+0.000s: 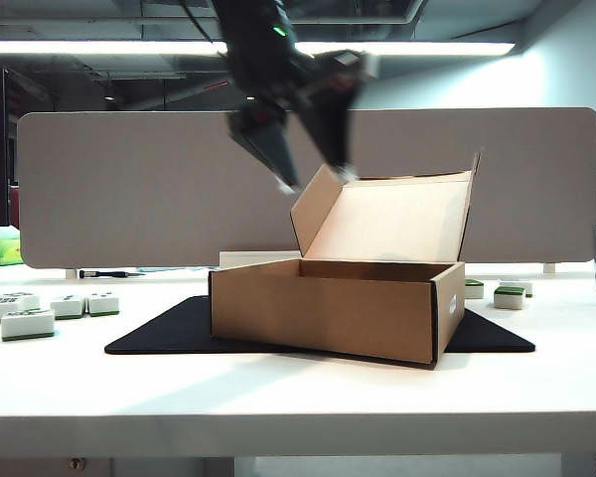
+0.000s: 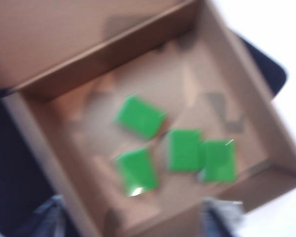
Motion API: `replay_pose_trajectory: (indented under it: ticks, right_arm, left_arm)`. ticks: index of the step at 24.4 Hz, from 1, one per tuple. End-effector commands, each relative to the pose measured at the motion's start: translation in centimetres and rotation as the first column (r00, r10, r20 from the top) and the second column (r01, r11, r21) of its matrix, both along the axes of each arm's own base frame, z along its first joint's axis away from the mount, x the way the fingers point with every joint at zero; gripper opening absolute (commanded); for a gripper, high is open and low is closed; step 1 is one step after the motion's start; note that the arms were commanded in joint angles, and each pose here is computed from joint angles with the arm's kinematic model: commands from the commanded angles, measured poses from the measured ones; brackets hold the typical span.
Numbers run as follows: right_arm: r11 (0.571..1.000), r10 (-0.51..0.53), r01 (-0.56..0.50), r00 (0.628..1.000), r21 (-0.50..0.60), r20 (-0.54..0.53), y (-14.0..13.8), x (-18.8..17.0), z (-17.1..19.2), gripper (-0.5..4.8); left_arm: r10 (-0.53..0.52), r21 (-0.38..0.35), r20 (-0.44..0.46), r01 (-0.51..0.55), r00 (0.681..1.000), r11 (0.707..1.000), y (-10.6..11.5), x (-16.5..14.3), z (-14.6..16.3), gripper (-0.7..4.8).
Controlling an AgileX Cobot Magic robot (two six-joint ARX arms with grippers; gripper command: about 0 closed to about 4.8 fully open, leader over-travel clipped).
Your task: Pick up four mahjong tiles and put them into the paper box.
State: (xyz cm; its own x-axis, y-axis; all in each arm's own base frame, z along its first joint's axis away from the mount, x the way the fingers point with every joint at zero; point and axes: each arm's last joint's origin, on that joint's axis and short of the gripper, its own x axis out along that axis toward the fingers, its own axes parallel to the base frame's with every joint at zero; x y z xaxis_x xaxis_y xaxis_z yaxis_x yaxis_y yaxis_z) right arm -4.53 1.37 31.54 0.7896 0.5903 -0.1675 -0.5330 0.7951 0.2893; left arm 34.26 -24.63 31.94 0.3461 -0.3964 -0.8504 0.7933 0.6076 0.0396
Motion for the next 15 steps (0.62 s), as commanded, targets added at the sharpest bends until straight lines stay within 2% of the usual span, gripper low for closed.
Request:
replay_pose_trajectory:
  ticks: [1, 3, 6, 7, 8, 9, 11, 12, 13, 15]
  right_arm:
    - [1.000, -0.012, 0.012, 0.996, 0.001, 0.090, 0.0, 1.6, -0.3, -0.01]
    - [1.000, -0.012, 0.012, 0.995, 0.001, 0.099, 0.1, 2.5, -0.7, -0.01]
    - [1.000, -0.013, 0.012, 0.991, 0.003, 0.130, 0.2, 4.6, -1.8, -0.01]
    - [1.000, -0.019, 0.018, 0.988, 0.004, 0.152, 0.2, 5.4, -2.2, -0.01]
    - [1.000, -0.026, 0.026, 0.987, 0.005, 0.161, 0.2, 5.9, -2.5, -0.01]
    - [0.999, -0.039, 0.038, 0.984, 0.006, 0.174, 0.2, 6.6, -3.0, -0.01]
    - [0.998, -0.068, 0.068, 0.980, 0.006, 0.189, 0.2, 7.4, -3.7, -0.01]
    - [0.997, -0.071, 0.071, 0.977, 0.008, 0.200, 0.2, 8.2, -4.4, -0.01]
    - [0.997, -0.072, 0.071, 0.976, 0.009, 0.206, 0.2, 8.6, -4.8, -0.01]
    - [0.997, -0.072, 0.071, 0.976, 0.008, 0.208, 0.3, 9.6, -6.0, -0.01]
  left_arm:
    - [0.072, 0.020, 0.061, -0.073, 0.996, 0.997, 4.7, -0.6, 3.8, 2.21]
    - [0.119, 0.003, 0.083, -0.119, 0.989, 0.993, 6.9, -0.8, 5.3, 1.92]
    - [0.231, -0.035, 0.134, -0.228, 0.964, 0.973, 11.8, -2.1, 8.5, 1.65]
    - [0.282, -0.058, 0.165, -0.276, 0.945, 0.959, 14.0, -3.1, 9.7, 1.05]
    - [0.303, -0.064, 0.176, -0.296, 0.937, 0.953, 15.0, -3.7, 10.1, 0.82]
    - [0.349, -0.083, 0.203, -0.339, 0.915, 0.937, 17.0, -5.2, 10.6, 0.50]
    - [0.391, -0.103, 0.231, -0.377, 0.891, 0.920, 18.7, -6.6, 10.6, 0.48]
    - [0.428, -0.121, 0.257, -0.410, 0.866, 0.904, 20.1, -7.9, 10.3, 0.47]
    - [0.442, -0.129, 0.269, -0.423, 0.856, 0.897, 20.6, -8.5, 10.1, 0.47]
    - [0.489, -0.161, 0.316, -0.462, 0.813, 0.872, 22.2, -10.9, 9.1, 0.45]
